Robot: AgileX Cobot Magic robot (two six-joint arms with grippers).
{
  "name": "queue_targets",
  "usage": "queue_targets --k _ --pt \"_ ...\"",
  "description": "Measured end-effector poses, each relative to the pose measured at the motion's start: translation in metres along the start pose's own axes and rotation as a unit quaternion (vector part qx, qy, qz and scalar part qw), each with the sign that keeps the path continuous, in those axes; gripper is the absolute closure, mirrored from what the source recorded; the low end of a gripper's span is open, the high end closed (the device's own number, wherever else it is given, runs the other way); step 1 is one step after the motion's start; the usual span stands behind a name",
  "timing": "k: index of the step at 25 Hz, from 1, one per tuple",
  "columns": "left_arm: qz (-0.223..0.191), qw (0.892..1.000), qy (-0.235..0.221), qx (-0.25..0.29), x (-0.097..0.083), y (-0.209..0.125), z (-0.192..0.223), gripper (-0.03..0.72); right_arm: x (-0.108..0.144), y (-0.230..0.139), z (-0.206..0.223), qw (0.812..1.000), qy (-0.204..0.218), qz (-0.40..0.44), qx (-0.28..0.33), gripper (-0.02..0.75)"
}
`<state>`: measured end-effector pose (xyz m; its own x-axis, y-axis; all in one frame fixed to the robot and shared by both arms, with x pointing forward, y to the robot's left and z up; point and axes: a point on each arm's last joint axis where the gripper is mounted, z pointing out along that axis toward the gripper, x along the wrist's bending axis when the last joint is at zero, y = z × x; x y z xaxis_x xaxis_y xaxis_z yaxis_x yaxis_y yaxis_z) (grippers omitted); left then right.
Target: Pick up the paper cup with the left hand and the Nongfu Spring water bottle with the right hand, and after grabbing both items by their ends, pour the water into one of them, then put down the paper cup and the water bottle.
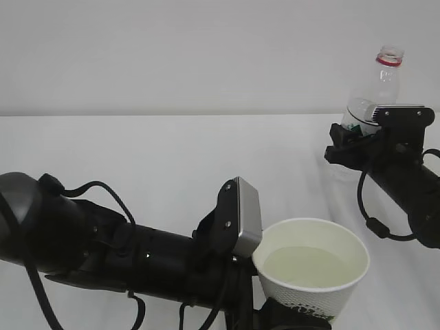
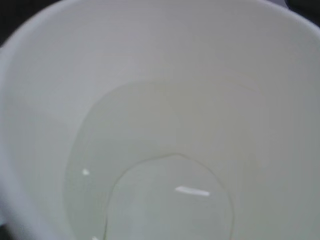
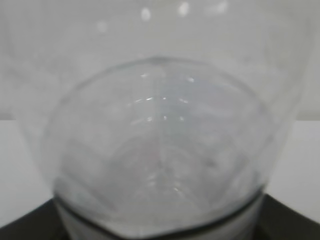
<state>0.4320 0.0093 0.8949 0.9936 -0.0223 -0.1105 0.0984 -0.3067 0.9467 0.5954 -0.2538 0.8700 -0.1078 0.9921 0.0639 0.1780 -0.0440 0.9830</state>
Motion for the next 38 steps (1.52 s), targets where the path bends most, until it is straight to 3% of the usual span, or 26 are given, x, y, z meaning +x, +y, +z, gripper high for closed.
queue_targets --k 38 --pt "-0.001 1.000 0.000 0.000 0.000 0.000 0.000 0.188 -0.001 -0.009 -0.010 1.000 -0.004 -0.007 0.021 0.307"
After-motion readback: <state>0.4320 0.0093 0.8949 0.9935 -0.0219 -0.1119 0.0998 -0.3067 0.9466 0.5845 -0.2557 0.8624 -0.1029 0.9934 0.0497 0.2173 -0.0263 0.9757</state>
